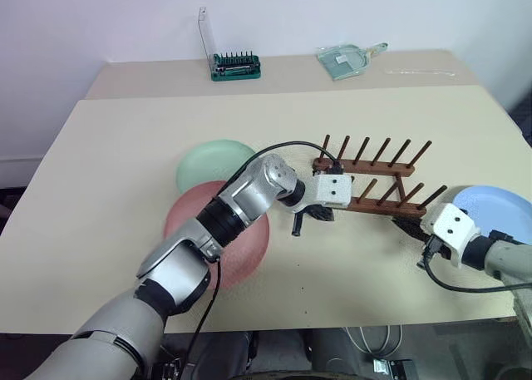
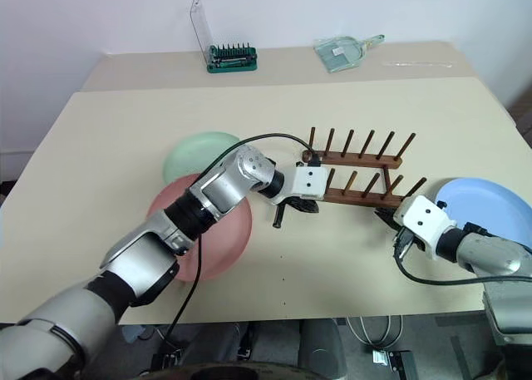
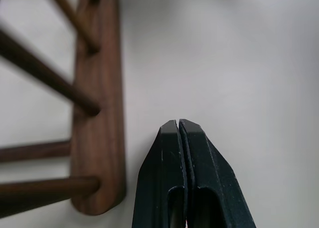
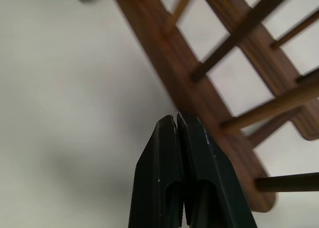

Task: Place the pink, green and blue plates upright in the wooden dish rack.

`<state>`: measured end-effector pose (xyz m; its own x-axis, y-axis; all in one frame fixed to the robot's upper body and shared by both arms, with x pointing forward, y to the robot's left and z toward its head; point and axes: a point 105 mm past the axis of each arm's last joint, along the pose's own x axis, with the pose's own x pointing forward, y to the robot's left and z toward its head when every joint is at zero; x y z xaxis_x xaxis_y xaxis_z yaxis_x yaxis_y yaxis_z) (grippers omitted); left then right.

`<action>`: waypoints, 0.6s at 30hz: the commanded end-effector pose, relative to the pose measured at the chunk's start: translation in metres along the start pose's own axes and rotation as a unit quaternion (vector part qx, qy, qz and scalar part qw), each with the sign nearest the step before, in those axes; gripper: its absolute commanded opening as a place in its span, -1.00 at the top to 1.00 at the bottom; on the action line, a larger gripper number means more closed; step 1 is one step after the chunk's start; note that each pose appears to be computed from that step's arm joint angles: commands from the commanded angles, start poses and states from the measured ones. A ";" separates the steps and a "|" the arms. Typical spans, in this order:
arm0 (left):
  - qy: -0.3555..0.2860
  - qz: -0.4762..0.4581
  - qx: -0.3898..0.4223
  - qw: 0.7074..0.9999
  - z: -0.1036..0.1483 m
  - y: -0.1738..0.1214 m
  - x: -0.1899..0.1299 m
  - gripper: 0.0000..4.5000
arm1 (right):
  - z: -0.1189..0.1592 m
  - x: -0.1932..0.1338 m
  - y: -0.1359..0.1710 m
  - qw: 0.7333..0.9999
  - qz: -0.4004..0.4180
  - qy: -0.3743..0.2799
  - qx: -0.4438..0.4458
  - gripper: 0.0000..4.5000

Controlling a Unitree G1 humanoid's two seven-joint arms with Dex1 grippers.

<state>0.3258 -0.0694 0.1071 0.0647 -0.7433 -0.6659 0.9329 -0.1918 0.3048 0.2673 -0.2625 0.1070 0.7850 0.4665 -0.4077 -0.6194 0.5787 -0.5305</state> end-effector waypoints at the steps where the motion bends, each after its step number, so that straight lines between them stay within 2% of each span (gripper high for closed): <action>1: -0.006 0.025 0.026 0.999 0.013 0.012 -0.003 1.00 | -0.001 0.003 -0.004 1.000 -0.008 0.004 -0.030 0.98; 7: 0.001 0.045 0.029 0.999 0.012 0.022 -0.002 1.00 | -0.011 0.012 -0.019 0.996 -0.040 0.023 -0.072 0.98; 18: 0.014 0.078 0.016 0.997 0.005 0.039 -0.005 1.00 | -0.006 0.032 -0.035 0.991 -0.094 0.003 -0.096 0.98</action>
<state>0.3571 -0.0711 0.1112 0.1990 -0.7263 -0.6580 0.9181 -0.0967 0.3845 0.3081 -0.2733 0.0962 0.8680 0.3583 -0.3437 -0.4916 0.5231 -0.6962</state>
